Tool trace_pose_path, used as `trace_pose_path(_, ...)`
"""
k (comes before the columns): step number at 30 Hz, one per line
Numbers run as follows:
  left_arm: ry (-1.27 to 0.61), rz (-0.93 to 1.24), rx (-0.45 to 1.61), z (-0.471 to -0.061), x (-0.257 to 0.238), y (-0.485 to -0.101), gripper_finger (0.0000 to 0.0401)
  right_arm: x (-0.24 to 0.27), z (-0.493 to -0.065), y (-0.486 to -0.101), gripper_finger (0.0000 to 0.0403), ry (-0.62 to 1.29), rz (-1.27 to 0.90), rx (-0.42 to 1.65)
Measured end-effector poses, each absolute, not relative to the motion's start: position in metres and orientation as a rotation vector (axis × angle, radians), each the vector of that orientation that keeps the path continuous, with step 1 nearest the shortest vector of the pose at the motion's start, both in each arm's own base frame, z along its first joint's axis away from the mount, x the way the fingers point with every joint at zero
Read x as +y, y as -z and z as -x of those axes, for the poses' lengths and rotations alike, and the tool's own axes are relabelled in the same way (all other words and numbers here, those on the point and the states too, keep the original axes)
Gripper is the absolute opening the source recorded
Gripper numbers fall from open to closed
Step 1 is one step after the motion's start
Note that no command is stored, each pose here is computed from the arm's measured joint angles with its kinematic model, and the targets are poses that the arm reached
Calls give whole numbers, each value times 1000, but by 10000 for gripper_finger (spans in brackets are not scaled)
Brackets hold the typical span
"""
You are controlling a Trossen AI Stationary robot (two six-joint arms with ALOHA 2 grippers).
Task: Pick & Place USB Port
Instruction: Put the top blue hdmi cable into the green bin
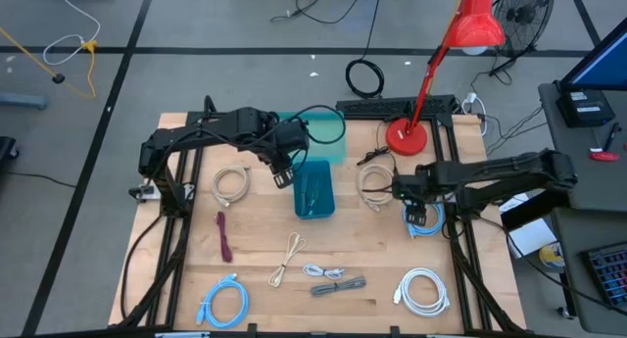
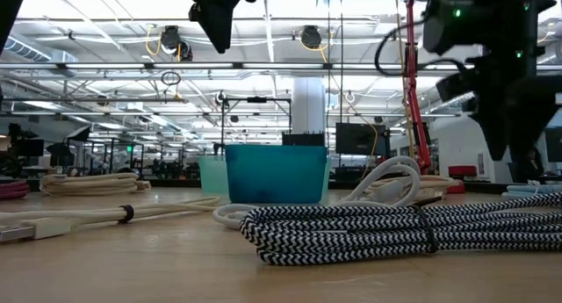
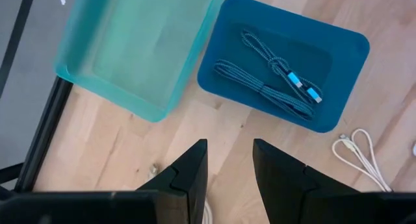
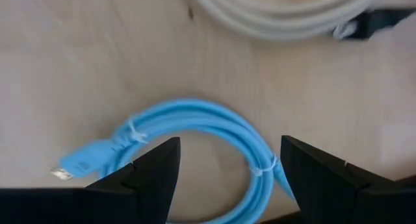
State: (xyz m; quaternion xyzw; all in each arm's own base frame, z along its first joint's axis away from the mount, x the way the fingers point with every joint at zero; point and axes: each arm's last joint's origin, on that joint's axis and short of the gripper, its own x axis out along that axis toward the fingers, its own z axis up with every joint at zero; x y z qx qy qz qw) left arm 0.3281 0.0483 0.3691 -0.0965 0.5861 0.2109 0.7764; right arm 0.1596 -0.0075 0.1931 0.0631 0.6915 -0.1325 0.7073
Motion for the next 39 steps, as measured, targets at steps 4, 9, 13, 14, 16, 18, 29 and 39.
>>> trace_pose_path(4,-454,208,1268,-328,48,-369,127,-7,-159,-178,254,304,-131,1627)
trace_pose_path(9,-454,207,1273,-328,48,-369,127,-8,-160,-173,254,327,-143,1652)
trace_pose_path(13,-450,201,1275,-328,48,-369,127,-8,-160,-173,254,317,-108,1654)
trace_pose_path(14,-447,199,1275,-328,48,-369,127,-8,-160,-173,254,325,-99,1652)
trace_pose_path(16,-444,193,1277,-328,48,-369,127,-9,-160,-173,254,327,-97,1652)
trace_pose_path(18,-444,193,1276,-328,48,-369,127,-9,-160,-173,254,328,-96,1652)
trace_pose_path(29,-445,195,1273,-328,48,-369,127,-9,-165,-159,254,383,-138,1678)
trace_pose_path(39,-443,208,1271,-328,47,-369,127,-9,-169,-122,251,525,-233,1771)
